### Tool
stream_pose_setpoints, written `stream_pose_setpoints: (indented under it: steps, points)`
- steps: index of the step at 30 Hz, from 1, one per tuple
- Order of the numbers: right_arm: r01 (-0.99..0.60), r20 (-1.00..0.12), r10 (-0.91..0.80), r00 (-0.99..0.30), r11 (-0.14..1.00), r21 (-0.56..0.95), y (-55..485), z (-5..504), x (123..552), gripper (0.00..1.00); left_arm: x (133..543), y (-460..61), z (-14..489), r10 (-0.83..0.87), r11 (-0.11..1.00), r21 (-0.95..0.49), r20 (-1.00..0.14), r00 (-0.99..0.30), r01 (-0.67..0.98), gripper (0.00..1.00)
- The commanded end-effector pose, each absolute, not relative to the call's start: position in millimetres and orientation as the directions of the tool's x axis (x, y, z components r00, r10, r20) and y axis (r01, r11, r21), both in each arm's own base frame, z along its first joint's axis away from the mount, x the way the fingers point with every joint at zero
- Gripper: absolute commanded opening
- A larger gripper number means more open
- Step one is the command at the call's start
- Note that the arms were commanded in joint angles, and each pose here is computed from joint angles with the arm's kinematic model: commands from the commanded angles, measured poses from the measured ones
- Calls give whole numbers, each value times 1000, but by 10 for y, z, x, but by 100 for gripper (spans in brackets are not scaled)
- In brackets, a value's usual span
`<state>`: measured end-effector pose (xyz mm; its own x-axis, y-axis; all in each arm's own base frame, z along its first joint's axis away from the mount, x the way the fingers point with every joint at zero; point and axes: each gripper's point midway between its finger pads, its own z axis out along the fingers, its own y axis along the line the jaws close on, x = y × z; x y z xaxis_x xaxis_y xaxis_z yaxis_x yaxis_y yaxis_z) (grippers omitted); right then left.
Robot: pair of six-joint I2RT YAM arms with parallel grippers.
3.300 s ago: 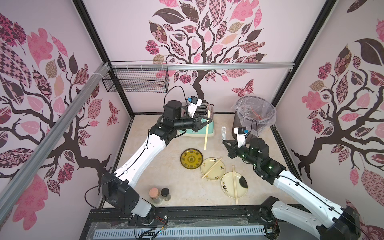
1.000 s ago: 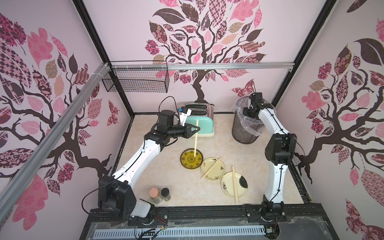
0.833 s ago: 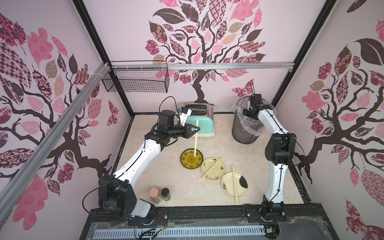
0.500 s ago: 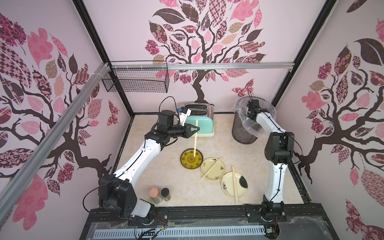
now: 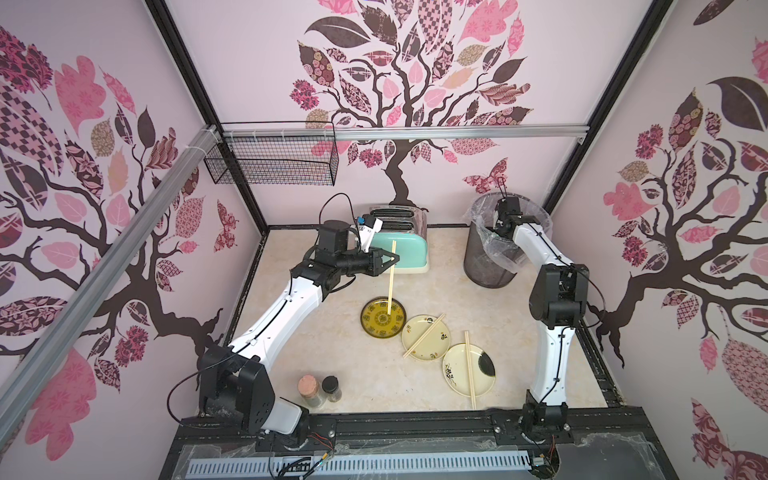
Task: Remove the packaging of disposable chopsticks
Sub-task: Place the packet bag in the trash bin.
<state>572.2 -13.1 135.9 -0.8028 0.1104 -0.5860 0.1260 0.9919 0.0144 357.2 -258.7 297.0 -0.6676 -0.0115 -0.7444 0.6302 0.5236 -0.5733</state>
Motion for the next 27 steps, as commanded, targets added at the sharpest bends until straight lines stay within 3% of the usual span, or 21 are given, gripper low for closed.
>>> stream_pose_setpoints:
  steps: [1, 11, 27]
  points:
    - [132, -678, 118, -725, 991, 31, -168, 2022, 5725, 49, 3614, -2579, 3007, -13, 524, -565, -753, -657, 637, 0]
    - [147, -758, 124, -640, 988, 37, -203, 2655, 5583, 60, 3608, -2589, 3001, -11, 518, -568, -752, -659, 640, 0]
    - [53, -879, 166, -447, 986, 159, 1, 3692, 5083, 65, 3611, -2593, 2998, -11, 516, -570, -751, -661, 640, 0]
